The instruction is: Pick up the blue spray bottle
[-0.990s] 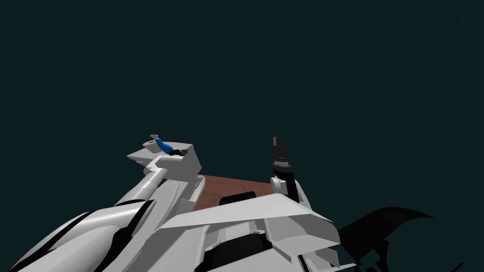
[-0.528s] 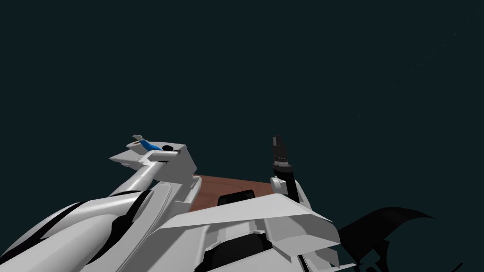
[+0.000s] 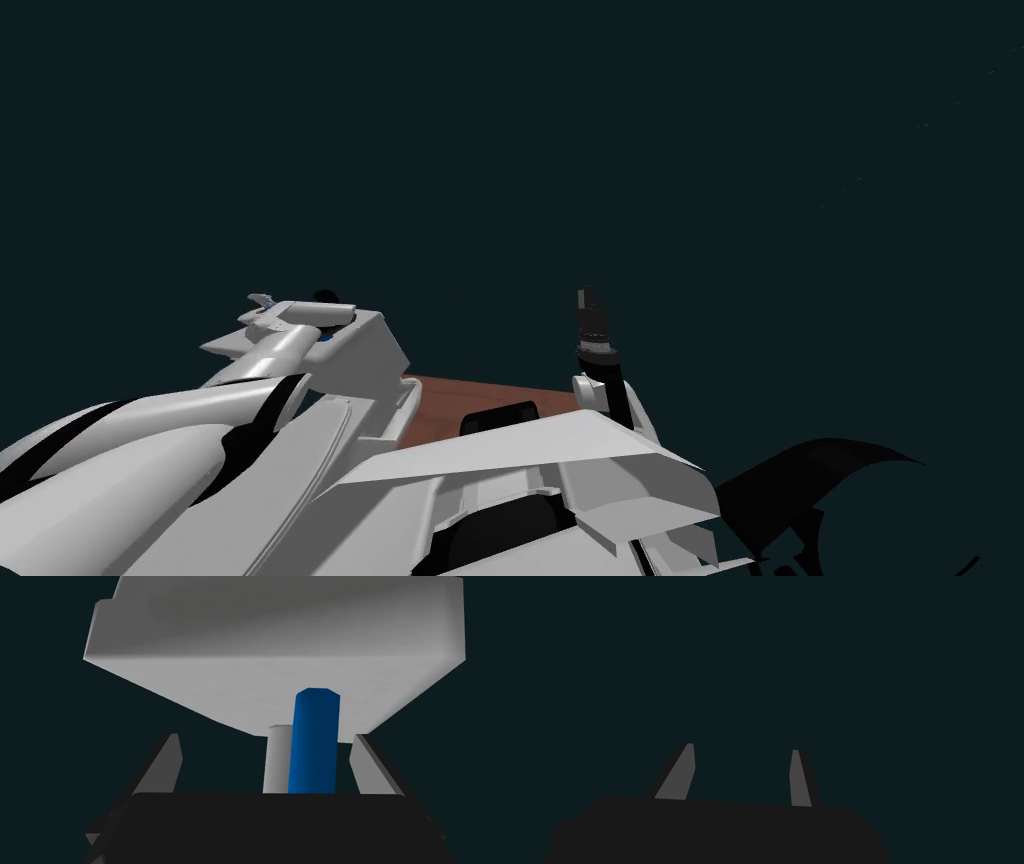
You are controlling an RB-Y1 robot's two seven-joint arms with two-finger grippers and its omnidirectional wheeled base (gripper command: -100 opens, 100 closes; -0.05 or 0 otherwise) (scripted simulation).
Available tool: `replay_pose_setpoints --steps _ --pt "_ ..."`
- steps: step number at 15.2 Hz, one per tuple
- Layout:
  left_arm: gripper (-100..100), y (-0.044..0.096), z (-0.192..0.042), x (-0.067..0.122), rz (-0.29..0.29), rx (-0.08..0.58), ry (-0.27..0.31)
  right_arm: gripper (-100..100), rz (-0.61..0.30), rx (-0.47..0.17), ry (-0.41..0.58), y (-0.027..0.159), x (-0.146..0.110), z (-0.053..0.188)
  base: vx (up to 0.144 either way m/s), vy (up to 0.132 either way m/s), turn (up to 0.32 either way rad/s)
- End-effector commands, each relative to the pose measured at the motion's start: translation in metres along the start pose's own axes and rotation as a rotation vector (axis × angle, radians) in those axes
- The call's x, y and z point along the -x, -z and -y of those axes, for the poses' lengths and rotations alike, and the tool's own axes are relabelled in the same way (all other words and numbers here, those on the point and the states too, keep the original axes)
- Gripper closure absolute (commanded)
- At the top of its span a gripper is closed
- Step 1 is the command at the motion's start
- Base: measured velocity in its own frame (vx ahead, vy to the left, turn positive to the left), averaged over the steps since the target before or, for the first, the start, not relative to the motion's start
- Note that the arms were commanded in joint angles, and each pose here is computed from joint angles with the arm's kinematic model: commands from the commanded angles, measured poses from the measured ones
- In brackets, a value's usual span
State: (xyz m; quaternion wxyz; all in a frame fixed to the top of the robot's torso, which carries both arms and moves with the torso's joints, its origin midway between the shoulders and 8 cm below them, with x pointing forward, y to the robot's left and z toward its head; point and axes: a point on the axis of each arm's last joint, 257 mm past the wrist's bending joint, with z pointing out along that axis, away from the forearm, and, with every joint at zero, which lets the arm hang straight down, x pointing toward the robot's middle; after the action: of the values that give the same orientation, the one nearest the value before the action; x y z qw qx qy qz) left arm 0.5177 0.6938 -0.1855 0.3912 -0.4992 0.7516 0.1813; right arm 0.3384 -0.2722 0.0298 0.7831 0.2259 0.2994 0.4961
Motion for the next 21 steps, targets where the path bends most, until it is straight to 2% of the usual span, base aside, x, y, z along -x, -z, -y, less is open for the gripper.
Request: replay_pose_setpoints --steps 1,2,3,5,6,12,17,21 --pt "-100 0.003 -0.015 0.008 -0.025 0.045 0.007 0 0.000 0.000 0.000 0.000 0.000 0.000 0.078 -0.042 -0.014" --pt "-100 0.003 -0.015 0.008 -0.025 0.046 0.007 0 0.000 0.000 0.000 0.000 0.000 0.000 0.051 -0.020 -0.001" --pt "-100 0.007 -0.024 0.020 -0.037 0.074 0.016 0 0.000 0.000 0.000 0.000 0.000 0.000 0.049 -0.016 -0.012" --pt "-100 0.008 -0.027 0.018 -0.045 0.083 0.016 0 0.000 0.000 0.000 0.000 0.000 0.000 0.047 -0.011 -0.009" --pt "-100 0.012 -0.038 0.026 -0.065 0.116 0.026 0 0.000 0.000 0.000 0.000 0.000 0.000 0.047 -0.013 -0.012" --pt "-100 0.027 -0.065 0.043 -0.124 0.190 0.056 0 0.000 0.000 0.000 0.000 0.000 0.000 0.067 -0.003 -0.008" --pt "-100 0.031 -0.072 0.047 -0.141 0.206 0.065 0 0.000 0.000 0.000 0.000 0.000 0.000 0.043 0.004 -0.003" --pt "-100 0.040 -0.085 0.053 -0.178 0.237 0.084 0 0.000 0.000 0.000 0.000 0.000 0.000 0.040 0.009 -0.004"
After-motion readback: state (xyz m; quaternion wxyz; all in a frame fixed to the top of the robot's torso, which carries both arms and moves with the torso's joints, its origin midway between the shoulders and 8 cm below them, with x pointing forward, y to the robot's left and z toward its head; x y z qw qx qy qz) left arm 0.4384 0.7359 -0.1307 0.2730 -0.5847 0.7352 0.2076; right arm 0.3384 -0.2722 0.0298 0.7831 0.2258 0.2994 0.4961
